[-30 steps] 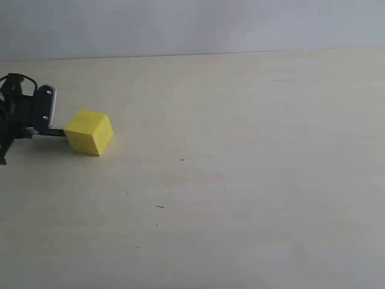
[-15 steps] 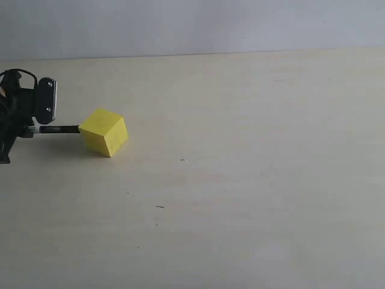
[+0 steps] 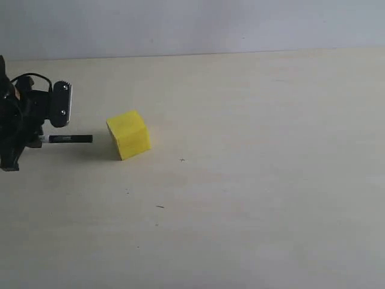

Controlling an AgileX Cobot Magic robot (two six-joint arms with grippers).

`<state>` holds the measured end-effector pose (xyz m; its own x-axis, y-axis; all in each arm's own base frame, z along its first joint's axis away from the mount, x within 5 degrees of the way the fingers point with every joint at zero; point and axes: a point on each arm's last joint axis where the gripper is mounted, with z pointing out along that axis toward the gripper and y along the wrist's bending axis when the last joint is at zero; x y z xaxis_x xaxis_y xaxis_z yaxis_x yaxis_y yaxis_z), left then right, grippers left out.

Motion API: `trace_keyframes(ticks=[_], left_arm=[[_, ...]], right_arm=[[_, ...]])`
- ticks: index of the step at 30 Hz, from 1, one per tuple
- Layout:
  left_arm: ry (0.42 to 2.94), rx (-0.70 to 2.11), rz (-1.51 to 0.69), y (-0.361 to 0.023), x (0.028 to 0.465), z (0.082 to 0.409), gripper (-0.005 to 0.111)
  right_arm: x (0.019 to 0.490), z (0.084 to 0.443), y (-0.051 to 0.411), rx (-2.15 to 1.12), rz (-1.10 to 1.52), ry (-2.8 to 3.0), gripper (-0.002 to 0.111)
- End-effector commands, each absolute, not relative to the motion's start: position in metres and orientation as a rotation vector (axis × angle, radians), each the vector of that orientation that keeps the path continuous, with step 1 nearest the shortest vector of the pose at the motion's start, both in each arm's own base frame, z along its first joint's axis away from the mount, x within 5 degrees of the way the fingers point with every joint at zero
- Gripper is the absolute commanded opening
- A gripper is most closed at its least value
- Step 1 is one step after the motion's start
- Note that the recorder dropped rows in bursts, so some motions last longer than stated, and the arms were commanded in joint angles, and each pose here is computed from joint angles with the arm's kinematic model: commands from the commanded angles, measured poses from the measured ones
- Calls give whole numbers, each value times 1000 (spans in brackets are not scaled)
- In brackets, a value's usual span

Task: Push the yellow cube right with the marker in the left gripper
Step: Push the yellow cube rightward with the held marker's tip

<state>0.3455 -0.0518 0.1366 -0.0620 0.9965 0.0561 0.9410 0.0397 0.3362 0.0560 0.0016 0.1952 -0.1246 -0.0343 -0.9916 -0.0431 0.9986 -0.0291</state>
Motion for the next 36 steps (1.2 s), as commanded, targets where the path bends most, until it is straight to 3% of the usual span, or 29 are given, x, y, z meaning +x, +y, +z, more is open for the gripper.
trace_keyframes(ticks=[1,11,26,33,36], left_arm=[[2209,1973,393,-48,339,138,0],[1945,1969,335,-120,334,139,0],[2026,1882,358,-98,344,141,0],[1859,1872,338,-142,353,132,0],[1887,1852,333,-141,355,135,0]], right_arm=[[56,195,1,-53,8,1681,0],[56,195,1,-53,8,1681,0],[56,195,1,-53,8,1681,0],[56,195,1,-53,8,1681,0],[56,195,1,-53,8,1681,0]])
